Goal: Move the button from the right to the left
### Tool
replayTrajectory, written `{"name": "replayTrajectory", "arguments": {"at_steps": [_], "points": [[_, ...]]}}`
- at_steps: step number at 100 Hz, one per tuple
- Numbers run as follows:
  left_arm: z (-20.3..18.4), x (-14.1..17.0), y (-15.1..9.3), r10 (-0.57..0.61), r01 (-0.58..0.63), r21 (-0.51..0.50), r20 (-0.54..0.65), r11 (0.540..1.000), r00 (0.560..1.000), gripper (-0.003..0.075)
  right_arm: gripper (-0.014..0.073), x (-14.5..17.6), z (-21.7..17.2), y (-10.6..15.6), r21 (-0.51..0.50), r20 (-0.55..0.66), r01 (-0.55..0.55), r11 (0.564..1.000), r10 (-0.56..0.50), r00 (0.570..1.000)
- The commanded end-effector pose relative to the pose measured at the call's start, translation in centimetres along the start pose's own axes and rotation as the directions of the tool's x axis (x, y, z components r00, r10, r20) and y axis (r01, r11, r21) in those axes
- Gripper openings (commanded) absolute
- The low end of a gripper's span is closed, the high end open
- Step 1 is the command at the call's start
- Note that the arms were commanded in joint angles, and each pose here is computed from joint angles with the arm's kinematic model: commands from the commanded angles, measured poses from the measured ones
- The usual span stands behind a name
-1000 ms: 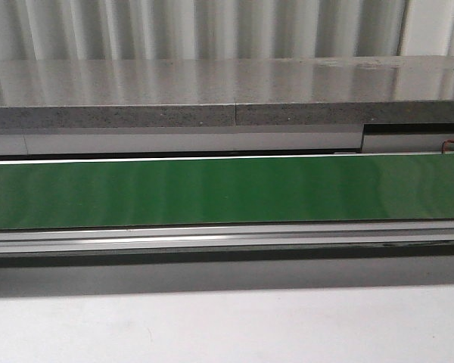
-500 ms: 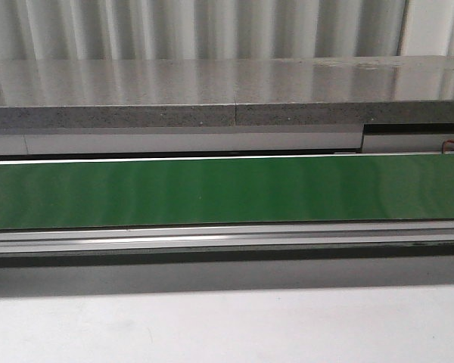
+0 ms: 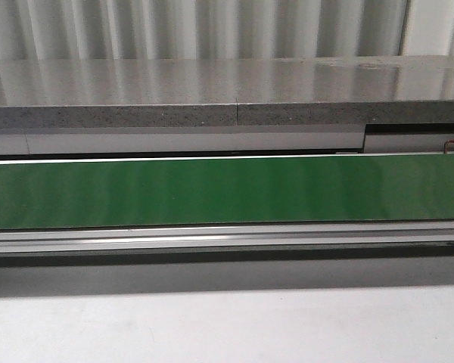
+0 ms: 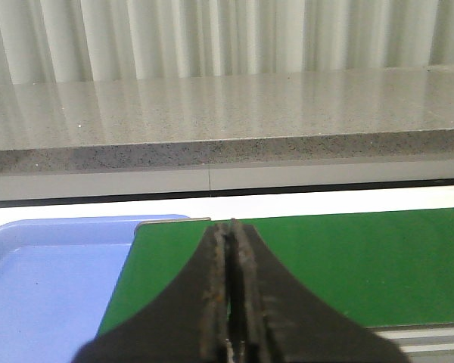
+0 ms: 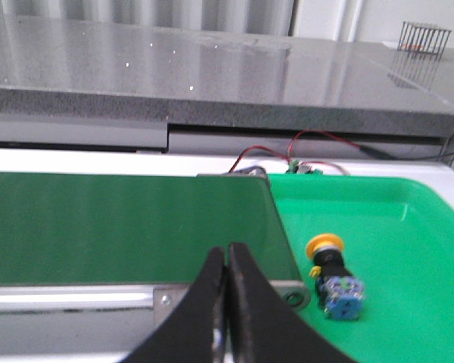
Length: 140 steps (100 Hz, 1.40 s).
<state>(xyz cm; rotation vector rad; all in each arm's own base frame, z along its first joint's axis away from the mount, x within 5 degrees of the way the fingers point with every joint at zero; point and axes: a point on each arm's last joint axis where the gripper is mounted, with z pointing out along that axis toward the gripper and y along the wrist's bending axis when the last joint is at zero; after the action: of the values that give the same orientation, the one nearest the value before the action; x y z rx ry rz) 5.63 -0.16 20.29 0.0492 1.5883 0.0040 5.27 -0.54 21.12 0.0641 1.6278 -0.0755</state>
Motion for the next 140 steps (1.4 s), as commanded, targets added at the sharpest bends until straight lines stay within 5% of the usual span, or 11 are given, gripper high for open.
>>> {"name": "replayTrajectory", "arguments": {"at_steps": [1,15,36,95,107,129,140], "points": [[-0.1,0.5,0.0,-0.015,0.015,-0.005,0.065,1.0,0.998,-0.002,-0.0067,-3.2,-0.7,-0.1,0.008,0.109,0.018,1.0,-0.019,0.994],[-0.1,0.5,0.0,-0.015,0.015,-0.005,0.065,1.0,0.998,-0.002,-0.0067,-5.7,-0.4,-0.2,0.016,0.087,0.035,0.999,-0.036,0.996],[-0.1,0.5,0.0,-0.015,0.015,-0.005,0.065,1.0,0.998,-0.002,-0.0067,-8.0,1.1,-0.4,0.029,-0.123,0.036,0.999,-0.033,0.992],[-0.1,0.5,0.0,-0.015,0.015,-0.005,0.065,1.0,0.998,-0.002,-0.0053,-10.0,8.2,-0.1,0.029,-0.515,-0.013,0.999,0.026,0.857],[-0.1,0.5,0.0,-0.015,0.015,-0.005,0.065,1.0,0.998,-0.002,0.007,-10.2,9.7,-0.1,0.031,-0.567,-0.012,0.999,0.028,0.823],[-0.1,0.5,0.0,-0.015,0.015,-0.005,0.065,1.0,0.998,-0.002,0.0535,-10.1,12.4,0.1,0.037,-0.67,-0.046,0.998,0.059,0.74],[-0.1,0.5,0.0,-0.015,0.015,-0.005,0.065,1.0,0.998,-0.002,0.0591,-9.9,13.8,0.3,0.041,-0.711,-0.065,0.997,0.075,0.7]]}}
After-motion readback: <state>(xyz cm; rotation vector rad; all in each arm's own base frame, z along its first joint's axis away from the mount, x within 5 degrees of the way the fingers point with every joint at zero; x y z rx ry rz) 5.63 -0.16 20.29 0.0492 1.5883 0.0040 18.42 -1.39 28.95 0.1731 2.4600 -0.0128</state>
